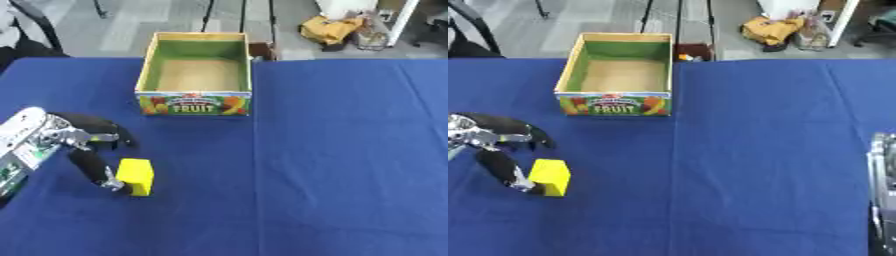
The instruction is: Pick up objects on the table and place them in the box.
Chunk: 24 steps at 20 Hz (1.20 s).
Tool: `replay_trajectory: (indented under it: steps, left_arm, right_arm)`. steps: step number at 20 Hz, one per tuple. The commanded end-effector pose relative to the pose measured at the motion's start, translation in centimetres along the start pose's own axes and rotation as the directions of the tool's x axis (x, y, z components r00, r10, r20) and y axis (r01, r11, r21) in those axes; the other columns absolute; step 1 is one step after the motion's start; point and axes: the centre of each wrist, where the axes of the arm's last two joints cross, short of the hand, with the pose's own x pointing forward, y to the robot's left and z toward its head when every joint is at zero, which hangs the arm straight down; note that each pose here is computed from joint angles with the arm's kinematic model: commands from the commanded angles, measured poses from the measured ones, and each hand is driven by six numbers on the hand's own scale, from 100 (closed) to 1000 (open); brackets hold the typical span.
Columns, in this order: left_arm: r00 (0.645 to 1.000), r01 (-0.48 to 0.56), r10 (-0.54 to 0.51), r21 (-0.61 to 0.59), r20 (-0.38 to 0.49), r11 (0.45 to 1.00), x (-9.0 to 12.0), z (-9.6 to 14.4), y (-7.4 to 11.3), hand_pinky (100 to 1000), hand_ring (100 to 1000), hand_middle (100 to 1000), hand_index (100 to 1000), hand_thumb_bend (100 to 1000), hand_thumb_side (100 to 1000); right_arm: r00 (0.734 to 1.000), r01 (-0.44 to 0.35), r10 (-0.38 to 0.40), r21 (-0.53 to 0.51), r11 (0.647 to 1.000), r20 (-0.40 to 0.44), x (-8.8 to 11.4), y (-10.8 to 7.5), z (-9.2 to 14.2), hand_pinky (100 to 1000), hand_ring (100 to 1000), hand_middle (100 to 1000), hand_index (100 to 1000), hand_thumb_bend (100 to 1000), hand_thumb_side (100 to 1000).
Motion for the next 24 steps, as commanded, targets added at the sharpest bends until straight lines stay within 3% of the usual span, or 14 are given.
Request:
replay_trajectory:
  steps: [1, 14, 24]
  left_arm:
    - [1.0, -0.004, 0.004, 0.014, 0.011, 1.0, -0.4, 0.5, 0.5, 669, 809, 852, 948, 596, 614]
    - [0.994, -0.058, 0.057, 0.005, 0.096, 0.998, -0.4, 0.2, 0.2, 610, 759, 768, 906, 582, 613]
    - [0.993, -0.077, 0.079, -0.025, 0.087, 0.997, -0.7, -0.6, -0.5, 572, 720, 704, 859, 546, 587]
  right_arm:
    - [1.0, 0.004, -0.003, -0.018, 1.0, 0.023, 0.3, -0.3, -0.7, 721, 821, 634, 847, 100, 938]
    - [1.0, -0.002, 0.003, -0.039, 0.999, 0.015, 0.3, -0.4, -0.8, 723, 819, 631, 845, 100, 933]
    - [1.0, -0.002, 0.003, -0.052, 0.999, 0.015, 0.3, -0.4, -0.8, 724, 819, 630, 844, 100, 929]
